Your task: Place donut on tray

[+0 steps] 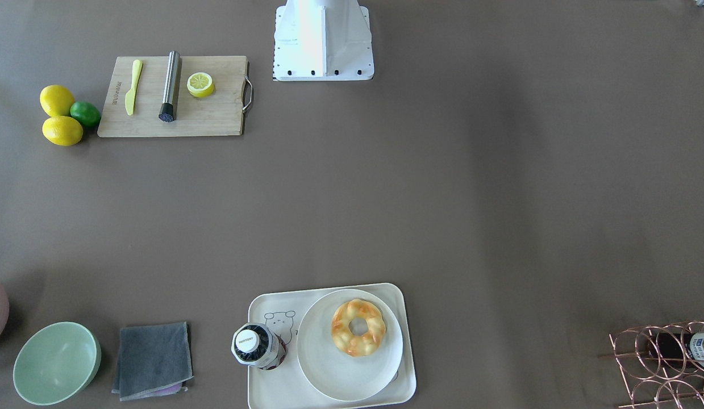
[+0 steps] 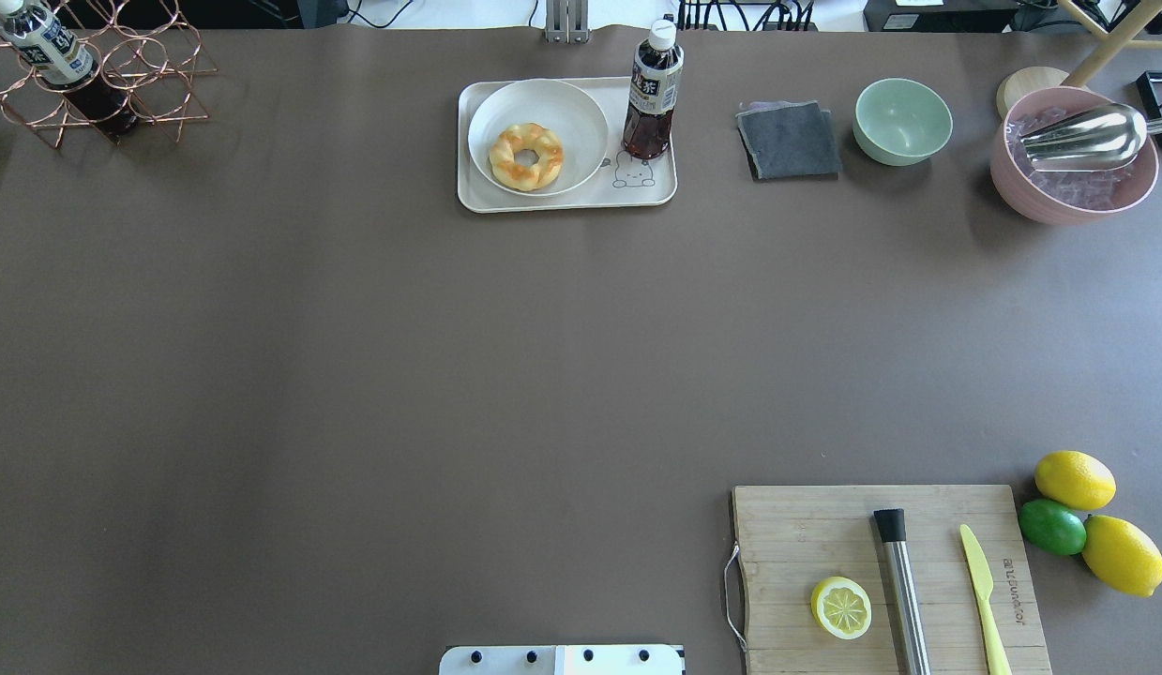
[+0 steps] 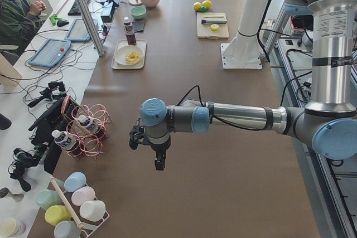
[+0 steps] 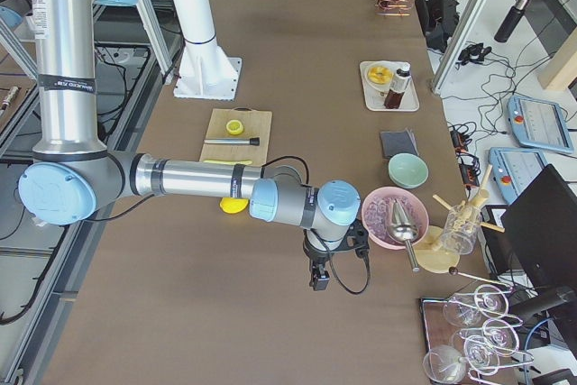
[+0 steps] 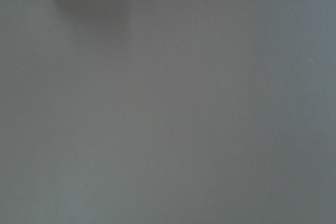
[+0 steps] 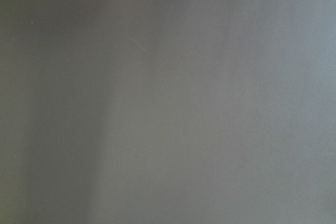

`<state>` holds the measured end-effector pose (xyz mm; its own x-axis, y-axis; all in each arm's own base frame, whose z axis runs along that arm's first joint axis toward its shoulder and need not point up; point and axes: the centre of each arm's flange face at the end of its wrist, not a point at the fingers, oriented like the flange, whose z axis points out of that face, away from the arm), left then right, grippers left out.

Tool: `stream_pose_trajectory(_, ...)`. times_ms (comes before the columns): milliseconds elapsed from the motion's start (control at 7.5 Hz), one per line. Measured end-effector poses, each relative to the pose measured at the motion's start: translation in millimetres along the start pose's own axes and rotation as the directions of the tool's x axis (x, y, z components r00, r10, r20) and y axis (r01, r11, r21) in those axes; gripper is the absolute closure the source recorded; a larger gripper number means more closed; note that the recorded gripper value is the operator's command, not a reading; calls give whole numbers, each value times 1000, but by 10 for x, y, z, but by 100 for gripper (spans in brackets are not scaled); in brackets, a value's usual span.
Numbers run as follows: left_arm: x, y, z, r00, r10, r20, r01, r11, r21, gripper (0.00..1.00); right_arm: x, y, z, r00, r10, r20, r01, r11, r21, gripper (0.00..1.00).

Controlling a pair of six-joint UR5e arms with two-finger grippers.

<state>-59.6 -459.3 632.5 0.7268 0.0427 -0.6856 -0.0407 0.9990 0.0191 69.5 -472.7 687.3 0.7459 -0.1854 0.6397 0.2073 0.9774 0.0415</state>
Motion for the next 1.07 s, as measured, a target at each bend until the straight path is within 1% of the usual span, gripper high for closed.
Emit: stream_pose_trajectory(1067, 4, -23, -18, 1000, 1, 2, -1, 1000, 3, 2, 25, 17, 37, 1000, 6, 3, -6, 1000, -7, 0)
